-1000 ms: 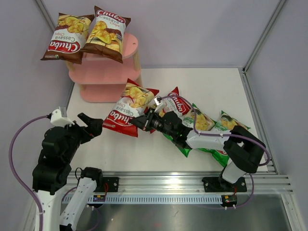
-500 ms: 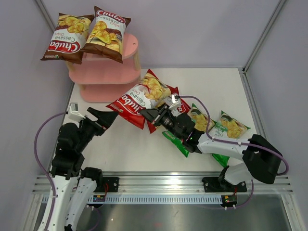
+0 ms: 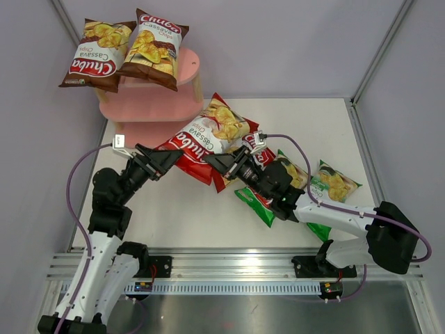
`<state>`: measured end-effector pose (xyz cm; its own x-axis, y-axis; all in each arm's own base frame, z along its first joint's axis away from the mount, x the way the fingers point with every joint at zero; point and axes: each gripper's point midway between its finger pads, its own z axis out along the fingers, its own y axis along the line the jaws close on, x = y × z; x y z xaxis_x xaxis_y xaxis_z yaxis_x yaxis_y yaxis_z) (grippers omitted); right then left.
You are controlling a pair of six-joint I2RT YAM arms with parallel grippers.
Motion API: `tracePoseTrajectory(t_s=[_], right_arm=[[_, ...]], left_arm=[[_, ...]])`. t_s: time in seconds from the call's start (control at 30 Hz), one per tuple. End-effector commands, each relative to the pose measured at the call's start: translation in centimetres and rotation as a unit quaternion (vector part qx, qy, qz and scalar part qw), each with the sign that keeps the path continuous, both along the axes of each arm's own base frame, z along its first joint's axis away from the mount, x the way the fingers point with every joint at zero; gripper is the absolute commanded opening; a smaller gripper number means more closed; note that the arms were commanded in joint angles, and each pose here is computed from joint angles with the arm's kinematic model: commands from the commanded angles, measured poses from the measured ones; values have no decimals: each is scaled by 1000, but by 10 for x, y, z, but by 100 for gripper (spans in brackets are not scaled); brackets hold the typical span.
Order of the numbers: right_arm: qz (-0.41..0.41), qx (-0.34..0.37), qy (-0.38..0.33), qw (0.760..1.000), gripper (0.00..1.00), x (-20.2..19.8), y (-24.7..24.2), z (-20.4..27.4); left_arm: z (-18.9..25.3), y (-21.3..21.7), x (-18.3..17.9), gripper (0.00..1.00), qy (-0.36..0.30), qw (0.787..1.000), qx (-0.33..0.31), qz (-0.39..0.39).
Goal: Place and organize the chips bags onto the shelf
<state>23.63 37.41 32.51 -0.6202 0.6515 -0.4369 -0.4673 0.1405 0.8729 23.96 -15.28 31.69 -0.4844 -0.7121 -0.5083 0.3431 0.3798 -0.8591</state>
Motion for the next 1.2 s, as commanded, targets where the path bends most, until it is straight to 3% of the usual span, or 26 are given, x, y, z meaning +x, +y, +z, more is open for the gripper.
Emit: tracePoseTrajectory(t_s=[0.0,0.2,0.37,0.43,0.5,0.6,0.63,0.7,0.8,0.83,0.93,0.97,1.07,1.17], right_arm=[[22,83,-63,994,0,-11,-4,67],[55,128,-74,987,0,-14,17,79],[53,123,-79,988,0,-23,37,76],[40,114,-78,990,0,-20,39,72],[42,113,-75,990,0,-21,40,71],[50,106,-77,990,0,-25,43,68],[50,104,-77,990,1,-25,42,67],[48,100,-73,991,3,-26,41,61],[32,88,-67,993,22,-23,35,55],[26,79,-69,994,37,-21,33,53],[-9,48,-62,997,61,-15,20,43],[-21,38,-58,997,76,-13,15,39],[-73,6,-49,996,90,-7,-12,26],[-117,-20,-56,991,93,-5,-41,21]], left_arm=[[34,-10,-11,99,-81,996,-15,-41],[35,-12,-6,99,-104,994,-25,-33],[36,-8,-1,99,-111,993,-35,-6],[37,-3,0,92,-114,993,-37,9],[40,2,-1,76,-123,991,-39,27],[38,8,0,62,-125,990,-41,45],[32,8,2,49,-119,991,-41,48],[31,10,2,38,-121,990,-45,54],[23,11,6,32,-114,991,-45,57],[21,11,7,33,-112,991,-44,58],[9,12,11,33,-95,993,-42,64],[5,12,12,33,-91,993,-41,66],[0,16,13,32,-90,992,-38,78],[-8,19,17,32,-87,992,-36,88]])
